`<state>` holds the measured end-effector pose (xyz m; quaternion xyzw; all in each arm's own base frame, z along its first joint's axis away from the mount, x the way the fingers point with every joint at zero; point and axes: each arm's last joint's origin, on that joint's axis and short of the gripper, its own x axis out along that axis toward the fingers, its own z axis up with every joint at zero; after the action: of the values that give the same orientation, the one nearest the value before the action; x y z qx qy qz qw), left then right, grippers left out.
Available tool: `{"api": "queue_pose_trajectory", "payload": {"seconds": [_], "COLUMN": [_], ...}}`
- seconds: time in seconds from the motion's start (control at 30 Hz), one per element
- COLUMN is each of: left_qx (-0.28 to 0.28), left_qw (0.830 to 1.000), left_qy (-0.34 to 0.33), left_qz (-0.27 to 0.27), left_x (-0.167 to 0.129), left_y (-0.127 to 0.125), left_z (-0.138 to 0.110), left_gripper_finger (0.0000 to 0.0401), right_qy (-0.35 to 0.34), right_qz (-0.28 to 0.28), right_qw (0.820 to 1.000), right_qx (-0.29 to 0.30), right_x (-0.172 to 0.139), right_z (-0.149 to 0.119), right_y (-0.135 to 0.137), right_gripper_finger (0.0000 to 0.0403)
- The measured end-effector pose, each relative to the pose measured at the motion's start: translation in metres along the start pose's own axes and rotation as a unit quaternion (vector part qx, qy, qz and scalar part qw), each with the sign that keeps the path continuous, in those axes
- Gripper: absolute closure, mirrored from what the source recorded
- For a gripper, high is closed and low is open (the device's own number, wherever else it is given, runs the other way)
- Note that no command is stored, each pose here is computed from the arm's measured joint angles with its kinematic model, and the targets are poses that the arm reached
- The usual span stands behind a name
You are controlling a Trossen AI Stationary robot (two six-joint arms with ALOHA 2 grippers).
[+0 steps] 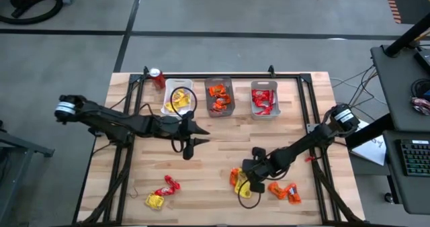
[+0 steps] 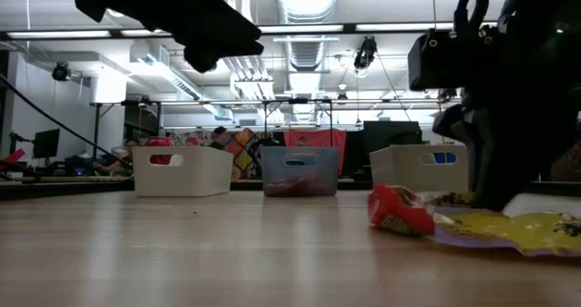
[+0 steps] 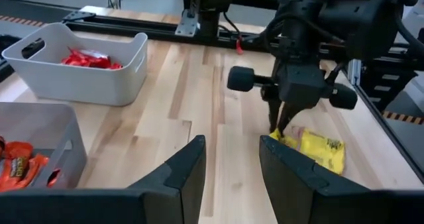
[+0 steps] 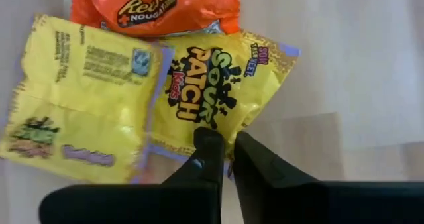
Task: Sort candy
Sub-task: Put the yellow candy into the white bin
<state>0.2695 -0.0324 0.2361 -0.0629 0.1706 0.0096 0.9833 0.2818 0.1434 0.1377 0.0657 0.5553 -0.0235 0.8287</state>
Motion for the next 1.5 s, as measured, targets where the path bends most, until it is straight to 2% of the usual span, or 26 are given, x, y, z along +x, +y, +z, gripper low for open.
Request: {"api": "queue_pose_trajectory", "payload": {"seconds": [0.1, 0.23, 0.4, 0.5, 0.7, 0.83, 1.0, 1.3, 1.4, 1.5], "left_qx": [-0.009, -0.019, -0.026, -0.027, -0.031, -0.048, -0.073, -0.074, -0.064, -0.055], "left_qw": [1.0, 0.999, 0.997, 0.997, 0.996, 0.996, 0.994, 0.99, 0.991, 0.992], "left_qy": [0.0, -0.017, -0.037, -0.035, -0.047, -0.049, -0.071, -0.114, -0.113, -0.113], "left_qz": [-0.001, -0.031, -0.066, -0.067, -0.072, -0.057, -0.027, -0.032, -0.031, -0.03], "left_x": [0.005, 0.01, 0.018, 0.024, 0.042, 0.054, 0.063, 0.076, 0.08, 0.082], "left_y": [0.0, -0.003, -0.005, -0.006, -0.007, -0.006, -0.004, -0.006, -0.007, -0.007], "left_z": [-0.002, -0.001, -0.001, -0.005, -0.016, -0.025, -0.031, -0.026, -0.024, -0.024], "left_gripper_finger": [0.0275, 0.0275, 0.0264, 0.0245, 0.0199, 0.0182, 0.0179, 0.0195, 0.0229, 0.0291], "right_qy": [-0.015, -0.034, -0.102, -0.145, -0.222, -0.253, -0.261, -0.269, -0.276, -0.276], "right_qz": [-0.024, -0.058, -0.111, -0.163, -0.281, -0.314, -0.323, -0.322, -0.319, -0.318], "right_qw": [1.0, 0.998, 0.989, 0.976, 0.931, 0.91, 0.902, 0.901, 0.9, 0.9], "right_qx": [-0.002, -0.002, -0.006, -0.025, -0.075, -0.099, -0.119, -0.112, -0.11, -0.114], "right_x": [-0.012, -0.03, -0.052, -0.06, -0.069, -0.073, -0.075, -0.075, -0.076, -0.076], "right_z": [0.001, 0.001, 0.006, 0.01, 0.022, 0.03, 0.034, 0.037, 0.038, 0.038], "right_y": [-0.004, -0.01, -0.015, -0.018, -0.019, -0.017, -0.017, -0.017, -0.016, -0.016], "right_gripper_finger": [0.0389, 0.039, 0.0391, 0.0391, 0.0391, 0.0391, 0.0391, 0.0391, 0.0391, 0.039]}}
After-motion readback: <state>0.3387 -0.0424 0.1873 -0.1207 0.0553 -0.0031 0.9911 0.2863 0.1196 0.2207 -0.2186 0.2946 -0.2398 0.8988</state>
